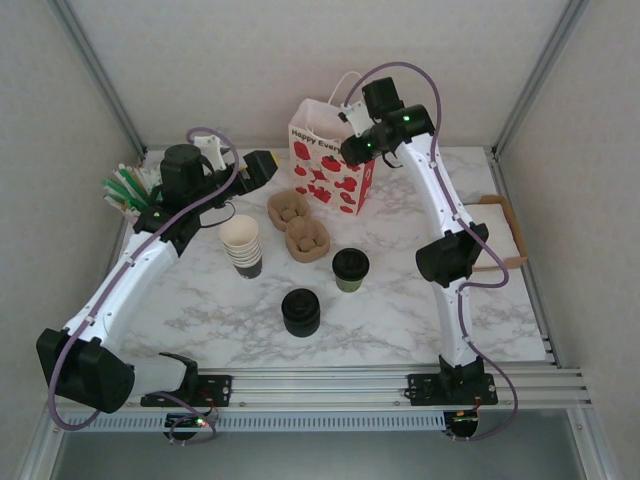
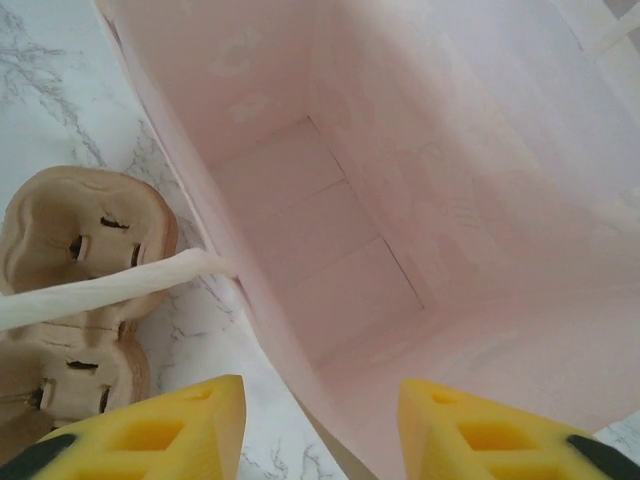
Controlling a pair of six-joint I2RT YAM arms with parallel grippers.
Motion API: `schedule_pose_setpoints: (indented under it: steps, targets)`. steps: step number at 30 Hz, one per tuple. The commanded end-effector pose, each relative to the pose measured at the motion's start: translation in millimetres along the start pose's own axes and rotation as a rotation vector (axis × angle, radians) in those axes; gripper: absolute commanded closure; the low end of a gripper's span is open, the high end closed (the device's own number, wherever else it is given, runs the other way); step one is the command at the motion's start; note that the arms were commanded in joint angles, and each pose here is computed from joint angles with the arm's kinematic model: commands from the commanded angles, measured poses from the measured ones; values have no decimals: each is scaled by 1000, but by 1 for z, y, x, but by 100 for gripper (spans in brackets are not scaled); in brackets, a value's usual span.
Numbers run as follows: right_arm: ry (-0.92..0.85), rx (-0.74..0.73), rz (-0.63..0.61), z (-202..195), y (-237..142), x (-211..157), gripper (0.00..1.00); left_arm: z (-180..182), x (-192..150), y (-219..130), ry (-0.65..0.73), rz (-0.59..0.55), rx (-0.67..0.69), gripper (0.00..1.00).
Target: Pack the takeout coffee
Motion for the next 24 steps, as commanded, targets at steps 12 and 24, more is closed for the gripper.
schedule_pose_setpoints:
  steps: [12, 24]
  targets:
    - [-5, -27, -9, 7, -35, 0, 91, 0, -3, -6, 5, 6, -19, 0]
    - [39, -377, 150, -5, -69, -30, 96, 6, -10, 0, -8, 36, -31, 0]
Point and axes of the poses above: each hand's point on the last joint's axis, 136 mm out from that joint toward the fingers, its own y axis out along the fingers, its own z axis along the line the jaws close on, x = y × z, the point moved 6 cm from there along -y, back along the fingers
